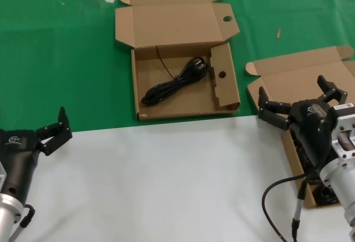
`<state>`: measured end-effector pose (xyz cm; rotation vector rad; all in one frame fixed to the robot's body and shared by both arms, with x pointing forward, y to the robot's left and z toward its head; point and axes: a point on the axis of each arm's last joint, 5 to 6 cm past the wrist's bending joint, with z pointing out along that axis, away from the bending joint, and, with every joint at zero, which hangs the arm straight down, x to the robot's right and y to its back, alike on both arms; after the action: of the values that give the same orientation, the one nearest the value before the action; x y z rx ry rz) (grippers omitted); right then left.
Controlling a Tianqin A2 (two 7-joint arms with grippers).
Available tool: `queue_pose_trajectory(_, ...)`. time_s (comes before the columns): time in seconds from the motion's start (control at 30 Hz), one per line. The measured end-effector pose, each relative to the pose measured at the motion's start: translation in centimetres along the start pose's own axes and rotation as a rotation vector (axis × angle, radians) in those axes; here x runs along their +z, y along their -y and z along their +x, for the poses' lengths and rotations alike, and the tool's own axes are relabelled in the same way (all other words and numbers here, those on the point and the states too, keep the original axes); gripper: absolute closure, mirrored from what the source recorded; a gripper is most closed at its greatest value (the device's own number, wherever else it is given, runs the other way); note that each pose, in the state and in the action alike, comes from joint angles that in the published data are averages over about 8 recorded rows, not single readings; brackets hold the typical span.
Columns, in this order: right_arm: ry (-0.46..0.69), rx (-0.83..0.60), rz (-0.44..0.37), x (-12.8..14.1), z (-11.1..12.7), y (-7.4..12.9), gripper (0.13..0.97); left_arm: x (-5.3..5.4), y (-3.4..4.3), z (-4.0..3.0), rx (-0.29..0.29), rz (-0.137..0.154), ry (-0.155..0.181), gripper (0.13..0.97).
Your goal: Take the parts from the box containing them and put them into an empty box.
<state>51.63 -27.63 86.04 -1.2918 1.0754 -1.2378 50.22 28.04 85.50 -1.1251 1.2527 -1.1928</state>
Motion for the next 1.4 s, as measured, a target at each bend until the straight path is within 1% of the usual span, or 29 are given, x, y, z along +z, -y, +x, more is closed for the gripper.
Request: queue_pose_trajectory(1.4,0.0,0.0,0.0,0.0,0.0,0.0,0.13,0.0,0.0,0.0,0.0,0.0,0.0,0.132)
